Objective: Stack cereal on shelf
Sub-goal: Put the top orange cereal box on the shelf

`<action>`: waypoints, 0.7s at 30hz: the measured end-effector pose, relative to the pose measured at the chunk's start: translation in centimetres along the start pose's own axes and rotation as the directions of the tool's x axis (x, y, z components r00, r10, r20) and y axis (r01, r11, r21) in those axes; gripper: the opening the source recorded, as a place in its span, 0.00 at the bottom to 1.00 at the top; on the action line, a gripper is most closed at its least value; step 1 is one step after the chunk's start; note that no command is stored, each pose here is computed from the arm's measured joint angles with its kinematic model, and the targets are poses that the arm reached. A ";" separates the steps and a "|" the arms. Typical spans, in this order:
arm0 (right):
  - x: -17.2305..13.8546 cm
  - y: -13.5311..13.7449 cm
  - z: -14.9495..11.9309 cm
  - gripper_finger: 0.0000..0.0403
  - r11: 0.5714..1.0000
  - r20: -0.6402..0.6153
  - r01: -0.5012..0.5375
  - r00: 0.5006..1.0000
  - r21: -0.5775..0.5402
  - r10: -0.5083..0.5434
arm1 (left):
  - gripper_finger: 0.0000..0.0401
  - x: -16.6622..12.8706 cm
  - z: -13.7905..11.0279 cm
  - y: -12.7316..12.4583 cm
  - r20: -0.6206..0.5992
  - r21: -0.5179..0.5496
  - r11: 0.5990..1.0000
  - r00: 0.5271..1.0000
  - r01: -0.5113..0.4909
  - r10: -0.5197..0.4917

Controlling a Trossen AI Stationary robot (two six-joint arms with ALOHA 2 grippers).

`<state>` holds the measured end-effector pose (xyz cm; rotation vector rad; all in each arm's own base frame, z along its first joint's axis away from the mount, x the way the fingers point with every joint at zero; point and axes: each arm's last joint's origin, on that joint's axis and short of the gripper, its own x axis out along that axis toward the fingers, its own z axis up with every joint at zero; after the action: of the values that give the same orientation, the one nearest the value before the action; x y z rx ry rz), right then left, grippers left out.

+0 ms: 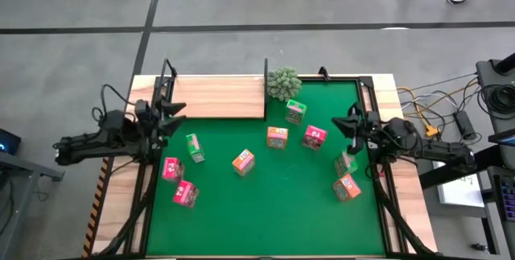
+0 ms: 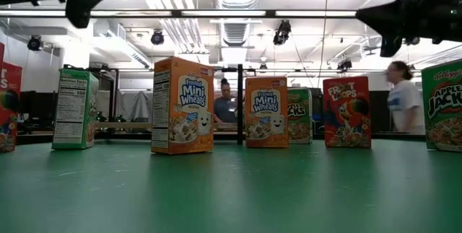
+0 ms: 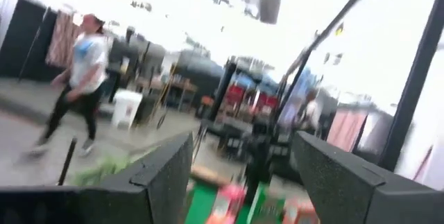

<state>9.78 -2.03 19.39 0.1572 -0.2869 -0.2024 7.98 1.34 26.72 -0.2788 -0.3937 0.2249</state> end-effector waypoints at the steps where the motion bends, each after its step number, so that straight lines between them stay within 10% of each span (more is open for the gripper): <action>1: 0.1 0.0 0.1 0.02 1.000 0.012 -0.002 1.000 -0.004 0.002 | 0.59 0.2 0.1 -0.1 0.019 -0.003 1.000 1.000 0.005 -0.005; 21: 6.5 0.6 2.2 0.02 0.991 -0.152 0.000 0.988 -0.136 -0.021 | 0.59 4.3 -0.9 -0.6 -0.039 0.003 1.000 0.999 0.008 -0.008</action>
<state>15.34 -3.10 23.29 0.0394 -0.1186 -0.2182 12.30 1.75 27.53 -0.2784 -0.3554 0.2116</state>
